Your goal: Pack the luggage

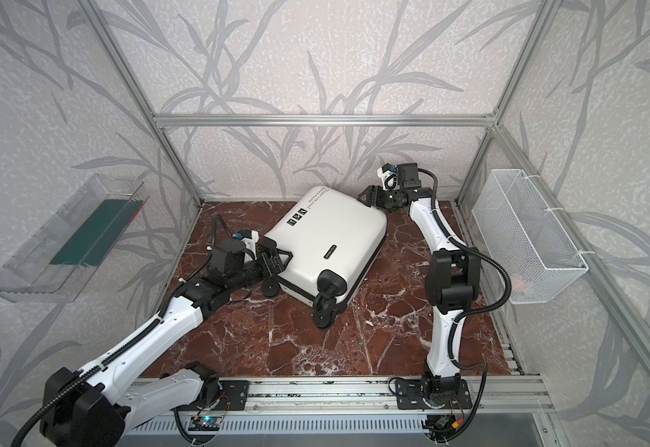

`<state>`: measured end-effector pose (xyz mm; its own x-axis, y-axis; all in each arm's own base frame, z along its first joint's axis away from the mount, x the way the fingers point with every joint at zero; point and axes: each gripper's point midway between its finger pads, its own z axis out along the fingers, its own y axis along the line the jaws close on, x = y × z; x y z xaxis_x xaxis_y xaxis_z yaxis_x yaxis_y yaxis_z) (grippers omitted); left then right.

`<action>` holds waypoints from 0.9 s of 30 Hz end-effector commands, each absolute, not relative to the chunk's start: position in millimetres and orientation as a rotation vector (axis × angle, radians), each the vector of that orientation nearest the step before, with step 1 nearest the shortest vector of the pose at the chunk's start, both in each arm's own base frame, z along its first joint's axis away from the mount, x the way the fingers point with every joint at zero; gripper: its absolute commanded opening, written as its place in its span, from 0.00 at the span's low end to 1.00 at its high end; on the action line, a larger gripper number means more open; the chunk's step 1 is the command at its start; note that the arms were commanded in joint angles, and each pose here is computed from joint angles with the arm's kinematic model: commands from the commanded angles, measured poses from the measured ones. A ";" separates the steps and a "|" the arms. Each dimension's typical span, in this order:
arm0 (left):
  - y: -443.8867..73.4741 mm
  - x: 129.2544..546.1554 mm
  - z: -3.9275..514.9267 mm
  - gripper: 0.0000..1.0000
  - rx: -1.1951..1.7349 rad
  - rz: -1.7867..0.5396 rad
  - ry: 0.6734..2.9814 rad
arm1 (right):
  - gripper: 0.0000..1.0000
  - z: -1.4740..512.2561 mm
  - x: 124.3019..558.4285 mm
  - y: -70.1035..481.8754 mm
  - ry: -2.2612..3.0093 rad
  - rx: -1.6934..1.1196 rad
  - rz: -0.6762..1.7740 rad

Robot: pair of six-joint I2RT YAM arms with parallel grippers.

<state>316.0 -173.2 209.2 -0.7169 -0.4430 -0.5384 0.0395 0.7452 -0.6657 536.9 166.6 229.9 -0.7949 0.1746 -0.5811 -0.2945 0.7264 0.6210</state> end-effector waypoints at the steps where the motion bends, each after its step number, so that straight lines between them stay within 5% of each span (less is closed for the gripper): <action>1: -175.1 325.4 230.6 0.99 -0.275 -0.889 2.177 | 0.70 233.4 517.1 173.1 2.298 -0.102 1.042; 27: -167.8 393.7 255.1 0.99 -0.138 -0.765 2.179 | 0.63 229.2 404.8 179.4 2.165 -0.075 1.180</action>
